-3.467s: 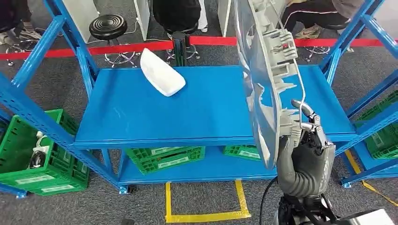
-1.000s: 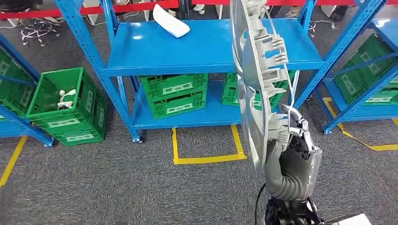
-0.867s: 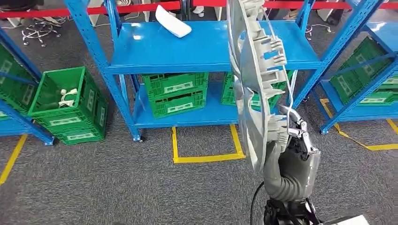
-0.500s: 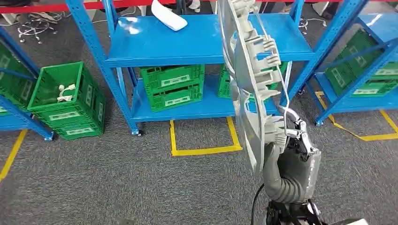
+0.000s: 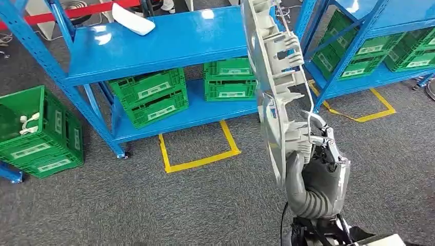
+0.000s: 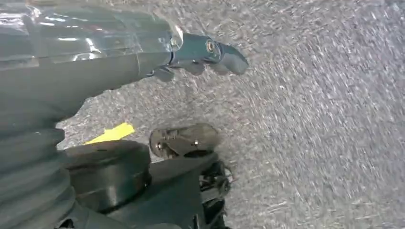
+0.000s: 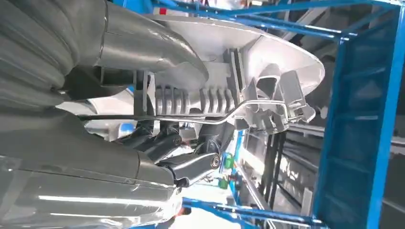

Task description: Take the parts from the cabinet and place them on the table.

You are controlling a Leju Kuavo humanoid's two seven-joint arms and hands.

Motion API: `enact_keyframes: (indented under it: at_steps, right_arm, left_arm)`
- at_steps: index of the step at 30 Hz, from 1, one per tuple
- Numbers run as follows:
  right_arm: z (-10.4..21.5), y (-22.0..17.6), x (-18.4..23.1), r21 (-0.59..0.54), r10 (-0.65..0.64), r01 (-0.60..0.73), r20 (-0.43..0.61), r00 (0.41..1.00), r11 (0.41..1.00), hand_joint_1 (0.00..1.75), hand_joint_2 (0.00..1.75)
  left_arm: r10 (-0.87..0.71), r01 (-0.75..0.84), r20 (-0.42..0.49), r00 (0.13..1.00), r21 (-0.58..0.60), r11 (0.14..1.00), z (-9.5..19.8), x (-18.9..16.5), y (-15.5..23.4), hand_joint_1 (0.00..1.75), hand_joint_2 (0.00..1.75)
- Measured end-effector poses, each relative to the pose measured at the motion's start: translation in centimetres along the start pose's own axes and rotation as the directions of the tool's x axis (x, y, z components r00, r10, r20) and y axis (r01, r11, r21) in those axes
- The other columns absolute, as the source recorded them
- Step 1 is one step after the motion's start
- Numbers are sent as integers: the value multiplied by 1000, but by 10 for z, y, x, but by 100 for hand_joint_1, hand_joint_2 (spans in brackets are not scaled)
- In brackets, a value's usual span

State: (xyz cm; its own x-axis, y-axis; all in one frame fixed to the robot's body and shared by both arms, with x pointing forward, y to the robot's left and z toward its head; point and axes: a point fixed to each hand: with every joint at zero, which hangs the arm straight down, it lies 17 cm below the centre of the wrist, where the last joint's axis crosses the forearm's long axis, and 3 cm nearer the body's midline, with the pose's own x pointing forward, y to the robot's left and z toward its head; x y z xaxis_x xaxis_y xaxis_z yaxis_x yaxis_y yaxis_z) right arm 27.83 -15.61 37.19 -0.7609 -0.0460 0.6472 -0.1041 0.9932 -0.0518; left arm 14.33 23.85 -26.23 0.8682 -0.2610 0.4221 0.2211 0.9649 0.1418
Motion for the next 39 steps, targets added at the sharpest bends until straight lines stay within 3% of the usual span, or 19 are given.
enact_keyframes:
  at_steps: [9, 20, 39]
  right_arm:
    - [-3, 1, 7, 10, 5, -5, 23, 1000, 1000, 175, 175]
    - [-4, -1, 13, 13, 15, -15, 27, 1000, 1000, 175, 175]
    - [-4, -1, 16, 18, 51, -51, 40, 998, 999, 175, 175]
  left_arm:
    - [12, -14, -58, 998, -26, 1000, 3, -11, -12, 0, 175]
    - [12, -12, -14, 1000, -34, 999, 2, 4, -17, 0, 175]
    - [8, -9, -25, 1000, -28, 1000, 2, -3, -15, 0, 175]
